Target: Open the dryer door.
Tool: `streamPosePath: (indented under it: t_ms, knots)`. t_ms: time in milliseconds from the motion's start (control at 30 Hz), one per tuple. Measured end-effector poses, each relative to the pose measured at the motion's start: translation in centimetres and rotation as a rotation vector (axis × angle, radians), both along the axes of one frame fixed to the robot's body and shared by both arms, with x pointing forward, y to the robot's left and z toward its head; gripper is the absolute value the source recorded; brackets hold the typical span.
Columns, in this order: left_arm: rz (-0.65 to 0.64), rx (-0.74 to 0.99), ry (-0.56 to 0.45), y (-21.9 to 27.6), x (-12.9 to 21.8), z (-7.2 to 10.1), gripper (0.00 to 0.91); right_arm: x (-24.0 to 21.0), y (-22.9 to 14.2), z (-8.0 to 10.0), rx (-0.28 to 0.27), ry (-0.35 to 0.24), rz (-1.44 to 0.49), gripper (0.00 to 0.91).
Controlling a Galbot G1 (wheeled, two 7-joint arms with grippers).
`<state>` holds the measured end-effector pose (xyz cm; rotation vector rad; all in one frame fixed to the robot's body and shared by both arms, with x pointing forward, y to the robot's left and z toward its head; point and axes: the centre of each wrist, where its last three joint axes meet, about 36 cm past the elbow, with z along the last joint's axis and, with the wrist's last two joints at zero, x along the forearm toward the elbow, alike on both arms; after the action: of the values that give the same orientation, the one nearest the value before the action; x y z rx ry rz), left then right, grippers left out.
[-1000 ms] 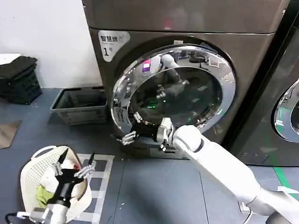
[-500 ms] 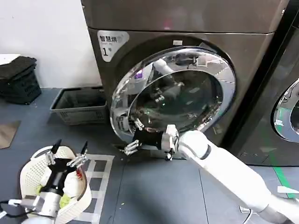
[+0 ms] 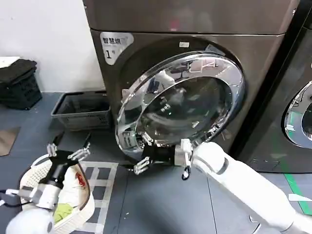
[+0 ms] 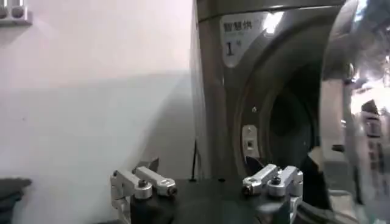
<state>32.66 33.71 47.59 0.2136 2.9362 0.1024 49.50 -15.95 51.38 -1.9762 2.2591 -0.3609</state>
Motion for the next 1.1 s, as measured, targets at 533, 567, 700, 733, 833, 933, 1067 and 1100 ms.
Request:
streamPosePath:
  t_ms: [533,567,700,733,833,933,1067,1100]
  knots:
    - [-0.168,0.078,-0.023,0.0,3.5,0.5,0.907,-2.4,-2.7,-0.3,-0.035,-0.032,0.073,0.907]
    - [-0.174,0.081,-0.025,0.0,3.7,0.6,0.907,-2.6,-2.8,-0.3,-0.038,-0.033,0.077,0.907]
    - [-0.2,0.09,-0.029,0.0,4.6,0.7,0.907,-3.1,-3.5,-0.5,-0.045,-0.033,0.093,0.907]
    - [-0.205,0.092,-0.031,0.0,4.9,0.8,0.907,-3.3,-3.7,-0.5,-0.047,-0.034,0.099,0.907]
    - [-0.223,0.094,-0.035,0.2,5.5,0.9,0.907,-3.7,-4.2,-0.7,-0.051,-0.034,0.112,0.907]
    - [-0.244,0.101,-0.042,0.3,6.1,1.0,0.907,-4.1,-4.8,-0.8,-0.06,-0.024,0.128,0.907]
    - [-0.267,0.101,-0.049,0.3,6.8,1.1,0.907,-4.9,-5.6,-1.0,-0.069,-0.017,0.151,0.907]
    - [-0.271,0.1,-0.05,0.2,7.0,1.1,0.907,-5.1,-5.8,-1.0,-0.071,-0.016,0.158,0.907]
